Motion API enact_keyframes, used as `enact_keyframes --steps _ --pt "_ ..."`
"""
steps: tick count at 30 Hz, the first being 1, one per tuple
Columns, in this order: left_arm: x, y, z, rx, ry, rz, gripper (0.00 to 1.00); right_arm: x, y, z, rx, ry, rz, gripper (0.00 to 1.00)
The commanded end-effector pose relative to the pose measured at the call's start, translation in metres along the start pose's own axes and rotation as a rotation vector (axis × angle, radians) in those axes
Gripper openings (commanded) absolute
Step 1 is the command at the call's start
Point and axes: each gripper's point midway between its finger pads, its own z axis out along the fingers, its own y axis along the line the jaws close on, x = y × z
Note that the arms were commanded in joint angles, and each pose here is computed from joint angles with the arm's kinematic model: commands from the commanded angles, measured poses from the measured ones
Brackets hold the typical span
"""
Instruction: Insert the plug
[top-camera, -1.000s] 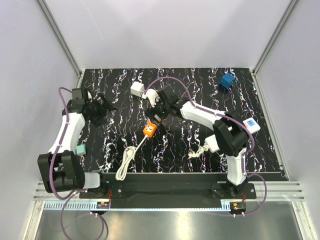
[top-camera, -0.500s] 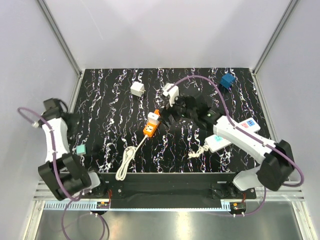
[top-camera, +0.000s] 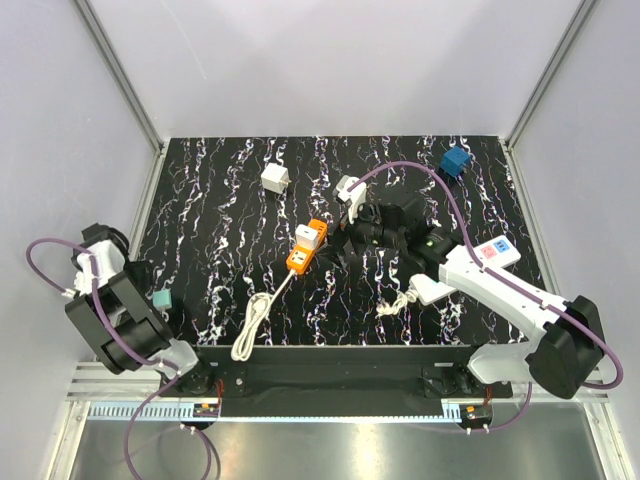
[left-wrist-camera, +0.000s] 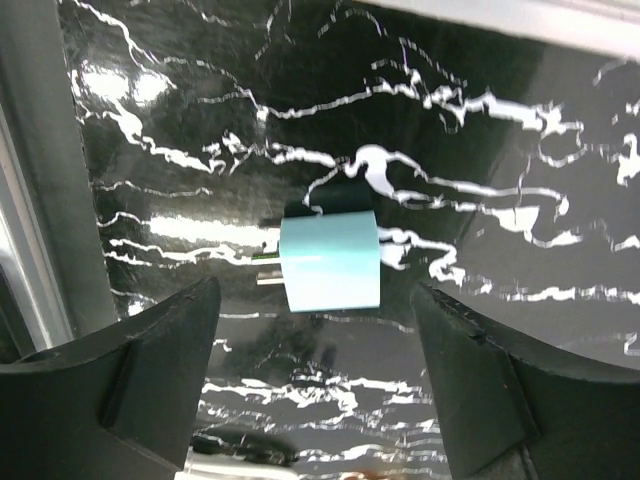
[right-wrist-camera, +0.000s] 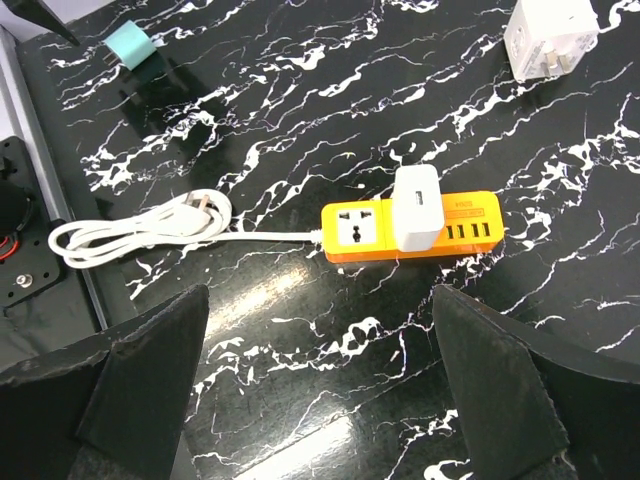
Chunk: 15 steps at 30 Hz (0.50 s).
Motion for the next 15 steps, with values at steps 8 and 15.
enact_keyframes --steps 8,15 --pt "-0.003 -0.029 0.027 0.007 0.027 0.021 0.73 -0.028 0.011 0.0 -0.049 -0.069 -0.002 0.99" --pt "0.004 -0.036 0.038 0.037 0.053 0.074 0.55 -0.024 0.01 0.0 -0.043 -0.054 0.0 0.99"
